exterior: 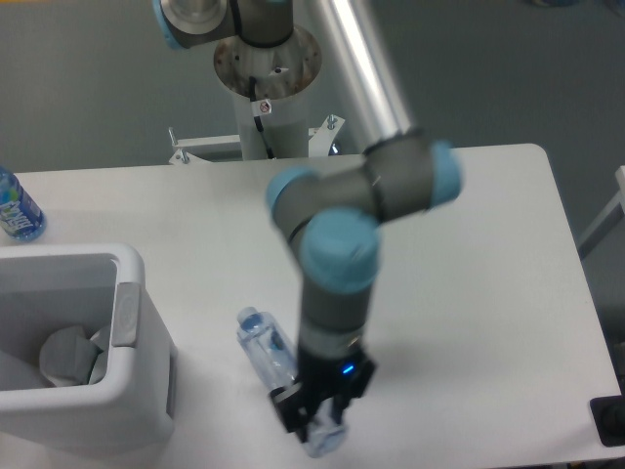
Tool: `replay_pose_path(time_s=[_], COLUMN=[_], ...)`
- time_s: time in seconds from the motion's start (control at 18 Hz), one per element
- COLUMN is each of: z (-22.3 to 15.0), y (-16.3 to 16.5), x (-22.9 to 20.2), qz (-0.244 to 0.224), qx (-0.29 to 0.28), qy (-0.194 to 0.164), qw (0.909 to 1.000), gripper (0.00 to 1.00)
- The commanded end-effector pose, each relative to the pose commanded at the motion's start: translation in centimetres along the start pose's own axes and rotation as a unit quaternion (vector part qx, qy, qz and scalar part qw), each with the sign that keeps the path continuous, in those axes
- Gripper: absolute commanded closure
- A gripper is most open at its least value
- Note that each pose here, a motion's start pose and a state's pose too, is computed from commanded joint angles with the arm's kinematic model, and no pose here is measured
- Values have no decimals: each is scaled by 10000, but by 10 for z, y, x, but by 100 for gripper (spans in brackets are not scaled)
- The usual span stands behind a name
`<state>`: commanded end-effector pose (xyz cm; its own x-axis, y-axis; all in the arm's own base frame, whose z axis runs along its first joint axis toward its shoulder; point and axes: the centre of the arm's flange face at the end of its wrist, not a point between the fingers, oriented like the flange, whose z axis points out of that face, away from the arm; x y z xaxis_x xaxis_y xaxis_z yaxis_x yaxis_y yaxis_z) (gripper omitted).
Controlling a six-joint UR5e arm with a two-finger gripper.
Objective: Place the trash in the trash can
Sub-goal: 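Close the gripper around the bottle and lift it off the table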
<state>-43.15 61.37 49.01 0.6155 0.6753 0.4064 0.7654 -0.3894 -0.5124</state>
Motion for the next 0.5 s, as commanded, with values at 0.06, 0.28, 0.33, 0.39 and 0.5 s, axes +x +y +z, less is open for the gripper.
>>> replay_pose_path(time_s=[0.06, 0.28, 0.33, 0.39, 0.5], z=[-16, -72, -79, -87, -100], y=[-7, -13, -6, 3, 19], x=[8, 54, 73, 95, 129], qz=[102, 608, 791, 957, 1144], qx=[273, 1081, 1147, 1183, 1193], qy=[67, 445, 542, 645, 827], qw=[9996, 9913, 9888, 9862, 9828], gripper=[44, 44, 44, 44, 44])
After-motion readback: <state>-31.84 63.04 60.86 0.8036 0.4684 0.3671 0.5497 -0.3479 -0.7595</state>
